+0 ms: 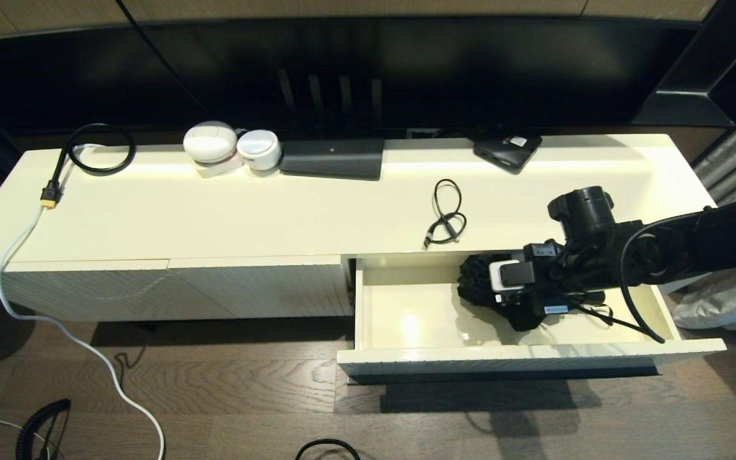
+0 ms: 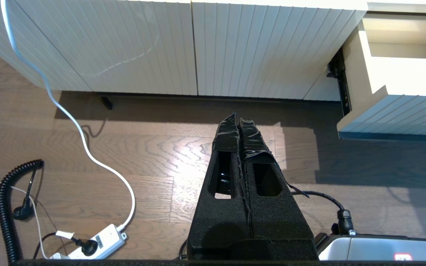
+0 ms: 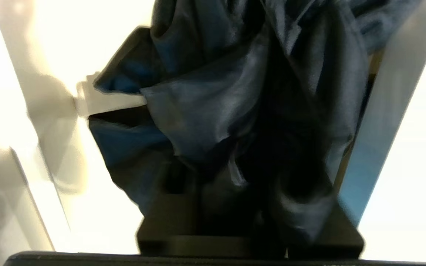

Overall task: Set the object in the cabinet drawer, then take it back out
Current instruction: Put the umbrella in the drawer, then put the data cable in the drawer

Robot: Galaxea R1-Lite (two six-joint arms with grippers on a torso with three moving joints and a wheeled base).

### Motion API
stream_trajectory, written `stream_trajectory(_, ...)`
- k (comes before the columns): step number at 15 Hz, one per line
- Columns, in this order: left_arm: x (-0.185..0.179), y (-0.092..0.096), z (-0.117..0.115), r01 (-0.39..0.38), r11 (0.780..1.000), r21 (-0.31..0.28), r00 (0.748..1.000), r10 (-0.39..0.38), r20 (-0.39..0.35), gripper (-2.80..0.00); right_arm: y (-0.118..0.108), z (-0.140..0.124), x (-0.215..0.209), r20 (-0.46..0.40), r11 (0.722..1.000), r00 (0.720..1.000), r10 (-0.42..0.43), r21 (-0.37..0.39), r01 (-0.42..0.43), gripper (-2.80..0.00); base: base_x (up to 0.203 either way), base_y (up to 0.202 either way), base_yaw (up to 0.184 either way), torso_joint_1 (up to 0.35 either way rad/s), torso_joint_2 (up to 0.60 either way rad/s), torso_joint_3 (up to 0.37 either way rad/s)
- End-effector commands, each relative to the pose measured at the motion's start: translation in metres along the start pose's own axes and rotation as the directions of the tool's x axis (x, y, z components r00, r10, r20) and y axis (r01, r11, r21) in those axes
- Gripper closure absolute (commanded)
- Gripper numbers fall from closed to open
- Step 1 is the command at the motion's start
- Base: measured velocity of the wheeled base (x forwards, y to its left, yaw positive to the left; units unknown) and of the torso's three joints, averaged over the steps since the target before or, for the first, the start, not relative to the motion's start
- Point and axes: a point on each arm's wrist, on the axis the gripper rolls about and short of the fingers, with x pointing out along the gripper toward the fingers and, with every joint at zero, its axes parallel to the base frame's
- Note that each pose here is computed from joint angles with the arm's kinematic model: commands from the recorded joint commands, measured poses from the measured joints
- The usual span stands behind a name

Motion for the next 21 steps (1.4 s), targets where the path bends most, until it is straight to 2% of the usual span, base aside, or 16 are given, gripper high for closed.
stream_trajectory(1,0.0,0.0,0.0,-0.001,1.0,-0.001,1.0,0.001,0.0,0.0,0.0,-0.001,0.001,0.0,1.0,1.0,-0.001,0.0,0.001,-2.8,0.0,0.0,0.0,0.0,0.0,0.0)
stream_trajectory(5,0.0,0.0,0.0,-0.002,1.0,-0.001,1.0,0.002,0.0,0.0,-0.004,0.001,-0.012,0.004,0.999,1.0,-0.028,0.03,0.028,-2.8,0.0,0.0,0.0,0.0,0.0,0.0)
stream_trajectory(9,0.0,0.0,0.0,-0.002,1.0,-0.001,1.0,0.002,-0.001,0.0,-0.014,0.021,-0.072,0.033,0.978,0.989,-0.145,0.154,0.138,-2.8,0.0,0.0,0.0,0.0,0.0,0.0)
stream_trajectory(11,0.0,0.0,0.0,0.0,1.0,-0.001,1.0,0.0,0.0,0.0,-0.006,0.031,-0.106,0.053,0.966,0.985,-0.162,0.211,0.148,-2.8,0.0,0.0,0.0,0.0,0.0,0.0)
stream_trajectory(13,0.0,0.0,0.0,-0.002,1.0,-0.001,1.0,0.002,0.0,0.0,0.009,0.034,-0.14,0.067,0.961,0.987,-0.144,0.247,0.124,-2.8,0.0,0.0,0.0,0.0,0.0,0.0)
stream_trajectory(14,0.0,0.0,0.0,-0.001,1.0,-0.001,1.0,0.001,0.0,0.0,0.016,0.035,-0.155,0.074,0.949,0.988,-0.138,0.295,0.11,-2.8,0.0,0.0,0.0,0.0,0.0,0.0)
stream_trajectory(16,0.0,0.0,0.0,-0.002,1.0,-0.001,1.0,0.002,0.0,0.0,0.022,0.041,-0.176,0.101,0.883,0.983,-0.155,0.46,0.092,-2.8,0.0,0.0,0.0,0.0,0.0,0.0)
stream_trajectory(17,0.0,0.0,0.0,0.0,1.0,-0.001,1.0,0.0,0.0,0.0,0.022,0.046,-0.182,0.118,0.839,0.979,-0.165,0.539,0.076,-2.8,0.0,0.0,0.0,0.0,0.0,0.0)
stream_trajectory(19,0.0,0.0,0.0,-0.002,1.0,-0.001,1.0,0.002,0.002,0.0,0.016,0.054,-0.188,0.141,0.741,0.971,-0.191,0.67,0.048,-2.8,0.0,0.0,0.0,0.0,0.0,0.0)
stream_trajectory(21,0.0,0.0,0.0,-0.002,1.0,-0.001,1.0,0.002,0.0,0.0,0.009,0.065,-0.189,0.142,0.629,0.966,-0.217,0.777,0.027,-2.8,0.0,0.0,0.0,0.0,0.0,0.0)
